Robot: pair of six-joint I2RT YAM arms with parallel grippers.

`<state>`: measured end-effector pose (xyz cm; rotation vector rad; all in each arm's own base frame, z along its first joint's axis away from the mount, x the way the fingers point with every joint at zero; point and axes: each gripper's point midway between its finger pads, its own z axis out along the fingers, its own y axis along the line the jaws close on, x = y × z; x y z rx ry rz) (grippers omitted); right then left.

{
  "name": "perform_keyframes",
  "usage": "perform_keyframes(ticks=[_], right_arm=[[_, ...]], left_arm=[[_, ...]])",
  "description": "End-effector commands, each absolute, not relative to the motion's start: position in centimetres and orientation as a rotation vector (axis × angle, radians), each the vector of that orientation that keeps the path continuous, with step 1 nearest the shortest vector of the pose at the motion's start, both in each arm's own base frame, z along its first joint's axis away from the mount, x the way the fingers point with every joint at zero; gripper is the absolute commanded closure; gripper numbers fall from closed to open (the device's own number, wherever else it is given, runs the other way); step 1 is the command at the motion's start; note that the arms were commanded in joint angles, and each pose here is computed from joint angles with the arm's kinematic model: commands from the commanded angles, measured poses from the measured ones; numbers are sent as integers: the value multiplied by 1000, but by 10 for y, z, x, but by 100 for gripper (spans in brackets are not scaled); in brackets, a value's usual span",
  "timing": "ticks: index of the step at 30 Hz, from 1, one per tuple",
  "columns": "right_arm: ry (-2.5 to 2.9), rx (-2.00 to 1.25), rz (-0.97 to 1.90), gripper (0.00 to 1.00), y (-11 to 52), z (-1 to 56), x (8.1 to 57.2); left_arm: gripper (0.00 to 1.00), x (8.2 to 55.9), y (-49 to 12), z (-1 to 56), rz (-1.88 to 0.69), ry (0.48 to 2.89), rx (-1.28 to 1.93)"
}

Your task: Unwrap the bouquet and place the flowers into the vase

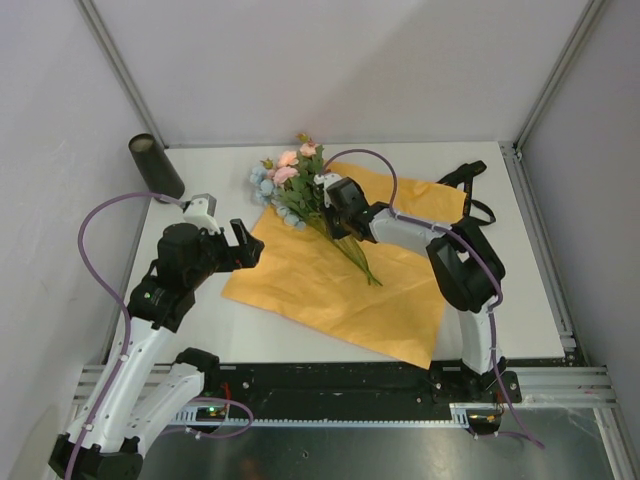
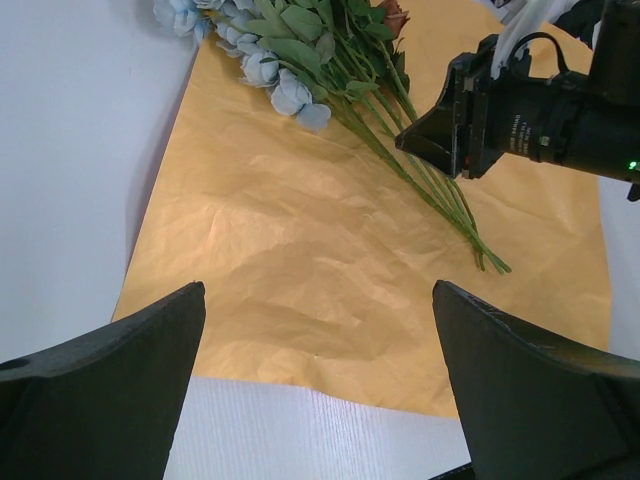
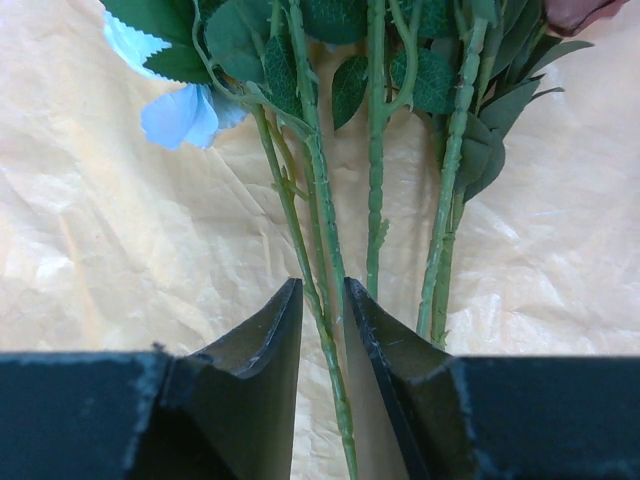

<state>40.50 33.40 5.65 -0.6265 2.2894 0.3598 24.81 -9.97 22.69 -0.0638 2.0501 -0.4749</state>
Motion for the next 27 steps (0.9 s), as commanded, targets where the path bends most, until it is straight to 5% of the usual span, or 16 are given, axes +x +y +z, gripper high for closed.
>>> perform_keyframes(ticks=[1, 27], right_arm=[[2218, -598, 377, 71, 334, 100, 413], [2340, -601, 338, 72, 318, 46, 415]], left_arm=[[1, 249, -100, 232, -491, 2029, -68], [0, 252, -99, 230, -499, 2042, -78]])
